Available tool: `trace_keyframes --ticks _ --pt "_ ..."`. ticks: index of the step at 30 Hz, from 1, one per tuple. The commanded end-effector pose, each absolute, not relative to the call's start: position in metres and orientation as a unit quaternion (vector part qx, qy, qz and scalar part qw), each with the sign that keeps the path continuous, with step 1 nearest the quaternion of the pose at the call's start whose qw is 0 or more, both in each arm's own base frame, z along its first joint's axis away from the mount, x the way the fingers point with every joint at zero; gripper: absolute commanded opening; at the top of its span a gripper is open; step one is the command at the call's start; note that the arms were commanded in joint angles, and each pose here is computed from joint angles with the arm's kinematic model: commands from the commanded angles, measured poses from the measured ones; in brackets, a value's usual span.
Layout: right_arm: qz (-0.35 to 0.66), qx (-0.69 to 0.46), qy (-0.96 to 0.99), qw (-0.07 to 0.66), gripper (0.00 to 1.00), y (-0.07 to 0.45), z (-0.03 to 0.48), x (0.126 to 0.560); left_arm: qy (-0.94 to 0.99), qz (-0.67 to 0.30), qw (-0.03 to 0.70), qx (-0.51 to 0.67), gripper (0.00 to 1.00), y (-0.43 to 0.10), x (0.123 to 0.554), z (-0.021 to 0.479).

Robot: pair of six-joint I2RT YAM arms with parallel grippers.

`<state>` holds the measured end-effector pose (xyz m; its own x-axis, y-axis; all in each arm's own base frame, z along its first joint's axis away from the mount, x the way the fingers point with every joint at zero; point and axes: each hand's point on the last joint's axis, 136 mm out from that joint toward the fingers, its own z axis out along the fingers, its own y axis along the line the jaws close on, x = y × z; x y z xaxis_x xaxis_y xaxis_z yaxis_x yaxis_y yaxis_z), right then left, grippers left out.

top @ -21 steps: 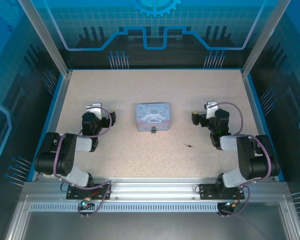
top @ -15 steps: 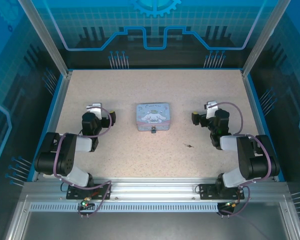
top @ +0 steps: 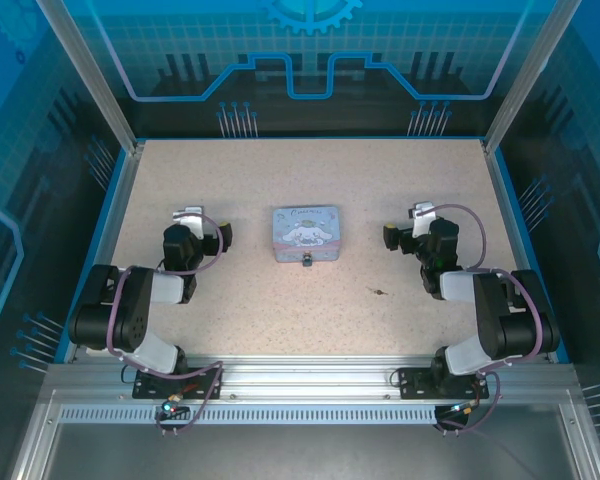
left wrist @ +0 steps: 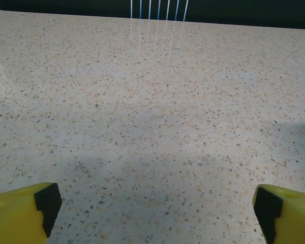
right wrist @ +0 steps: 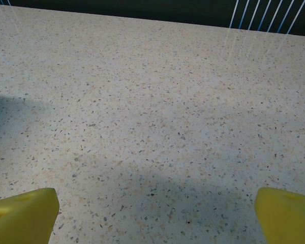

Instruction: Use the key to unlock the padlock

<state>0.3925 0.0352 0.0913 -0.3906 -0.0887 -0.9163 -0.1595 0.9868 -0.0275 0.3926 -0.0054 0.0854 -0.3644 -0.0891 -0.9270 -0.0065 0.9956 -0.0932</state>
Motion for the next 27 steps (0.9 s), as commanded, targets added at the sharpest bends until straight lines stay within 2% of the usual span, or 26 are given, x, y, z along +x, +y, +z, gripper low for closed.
trace_keyframes --ticks 1,18,20,23,27 --pt "0.032 -0.077 0.832 0.549 1.0 0.033 0.094 0.397 0.819 -0.046 0.571 -0.028 0.99 -0.004 0.398 0.093" --pt "0.035 -0.077 0.832 0.548 1.0 0.033 0.094 0.397 0.82 -0.047 0.57 -0.029 0.99 -0.005 0.399 0.093" --pt "0.031 -0.071 0.831 0.551 1.0 0.031 0.095 0.397 0.821 -0.068 0.567 -0.002 0.99 -0.016 0.398 0.095" --pt "0.018 -0.051 0.836 0.546 1.0 0.023 0.113 0.395 0.82 -0.057 0.57 -0.004 0.99 -0.014 0.393 0.108" --pt "0.02 -0.014 0.851 0.524 1.0 0.02 0.138 0.389 0.82 -0.033 0.568 -0.068 0.99 0.004 0.382 0.134"
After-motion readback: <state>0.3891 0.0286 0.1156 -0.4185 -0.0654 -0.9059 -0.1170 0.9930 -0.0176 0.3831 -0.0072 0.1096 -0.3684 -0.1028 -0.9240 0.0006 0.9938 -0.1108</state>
